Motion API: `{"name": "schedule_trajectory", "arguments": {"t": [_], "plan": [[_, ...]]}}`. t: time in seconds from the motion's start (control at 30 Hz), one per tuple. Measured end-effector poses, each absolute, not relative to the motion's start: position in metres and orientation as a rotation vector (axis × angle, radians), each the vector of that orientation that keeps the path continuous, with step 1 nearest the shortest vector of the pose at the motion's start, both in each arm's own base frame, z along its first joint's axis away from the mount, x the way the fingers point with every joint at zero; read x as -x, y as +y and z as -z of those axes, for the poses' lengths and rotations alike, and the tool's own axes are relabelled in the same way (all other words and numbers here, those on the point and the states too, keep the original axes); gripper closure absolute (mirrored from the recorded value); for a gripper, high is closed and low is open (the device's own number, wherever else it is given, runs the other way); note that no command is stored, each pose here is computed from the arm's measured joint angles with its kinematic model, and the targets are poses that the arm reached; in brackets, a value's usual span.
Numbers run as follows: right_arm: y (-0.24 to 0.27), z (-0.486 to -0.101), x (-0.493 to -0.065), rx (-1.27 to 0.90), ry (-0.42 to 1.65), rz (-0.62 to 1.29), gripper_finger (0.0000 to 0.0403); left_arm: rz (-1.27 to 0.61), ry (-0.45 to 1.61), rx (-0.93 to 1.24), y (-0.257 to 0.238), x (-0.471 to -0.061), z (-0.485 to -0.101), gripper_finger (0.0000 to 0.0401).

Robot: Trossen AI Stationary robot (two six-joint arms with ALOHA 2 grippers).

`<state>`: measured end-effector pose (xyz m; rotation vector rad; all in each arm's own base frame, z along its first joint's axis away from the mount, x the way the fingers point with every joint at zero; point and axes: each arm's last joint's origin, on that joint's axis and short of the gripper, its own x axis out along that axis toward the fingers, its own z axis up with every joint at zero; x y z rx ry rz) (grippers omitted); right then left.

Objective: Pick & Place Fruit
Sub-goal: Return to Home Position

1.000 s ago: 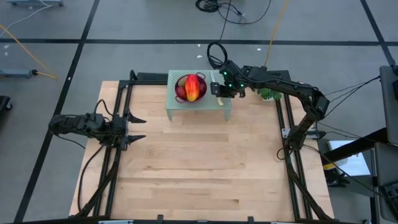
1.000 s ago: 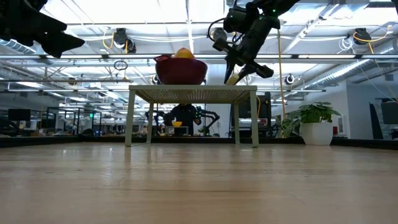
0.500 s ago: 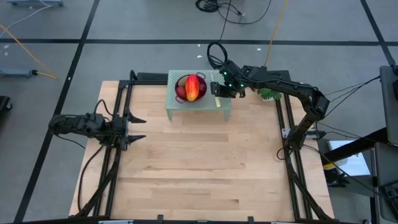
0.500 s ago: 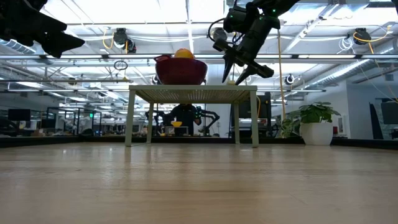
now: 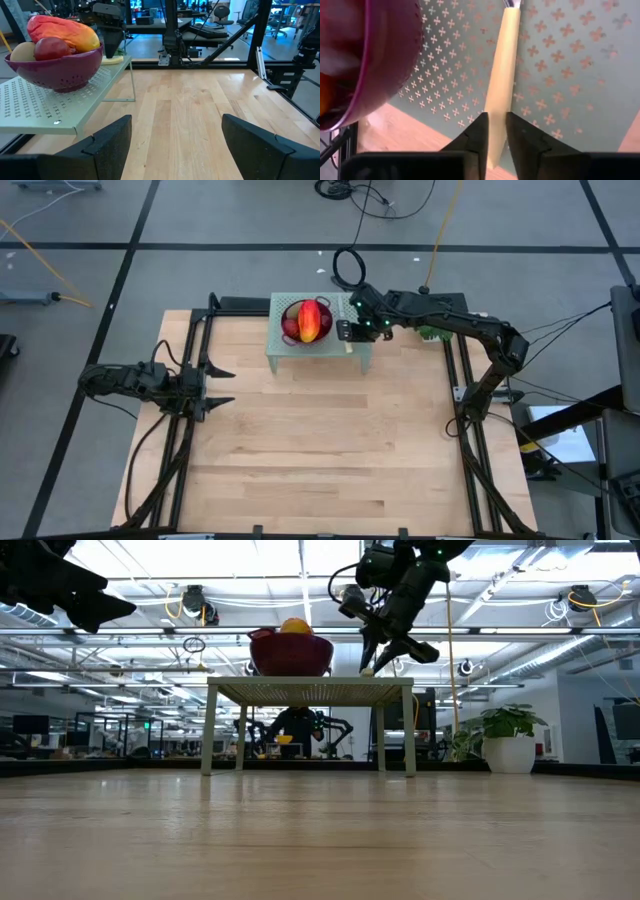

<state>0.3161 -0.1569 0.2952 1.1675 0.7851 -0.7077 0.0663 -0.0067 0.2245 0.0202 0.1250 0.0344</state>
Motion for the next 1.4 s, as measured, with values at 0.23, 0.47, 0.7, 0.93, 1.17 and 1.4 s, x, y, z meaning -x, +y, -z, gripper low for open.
{"name": "schedule_trajectory", "arguments": {"t": [0.23,0.47,0.7,0.93,1.17,1.4], "plan": [[-0.1570,-0.2954,-0.3163,-1.150,0.788,0.697,0.0396,-0.035,0.125,-0.016,-0.0067,-0.0663,-0.2245,0.0091],[-0.1558,-0.2937,-0.3139,-1.155,0.819,0.709,0.0399,-0.034,0.125,-0.019,-0.0067,-0.0663,-0.2245,0.0091],[-0.1531,-0.2935,-0.3145,-1.154,0.830,0.706,0.0402,-0.034,0.125,-0.020,-0.0067,-0.0663,-0.2245,0.0091],[-0.1498,-0.2940,-0.3170,-1.157,0.823,0.699,0.0402,-0.034,0.125,-0.020,-0.0067,-0.0663,-0.2245,0.0091],[-0.1506,-0.2952,-0.3189,-1.152,0.800,0.687,0.0402,-0.035,0.125,-0.004,-0.0067,-0.0663,-0.2245,0.0091],[-0.1506,-0.2953,-0.3190,-1.133,0.803,0.678,0.0402,-0.036,0.125,0.004,-0.0067,-0.0663,-0.2245,0.0091]]}}
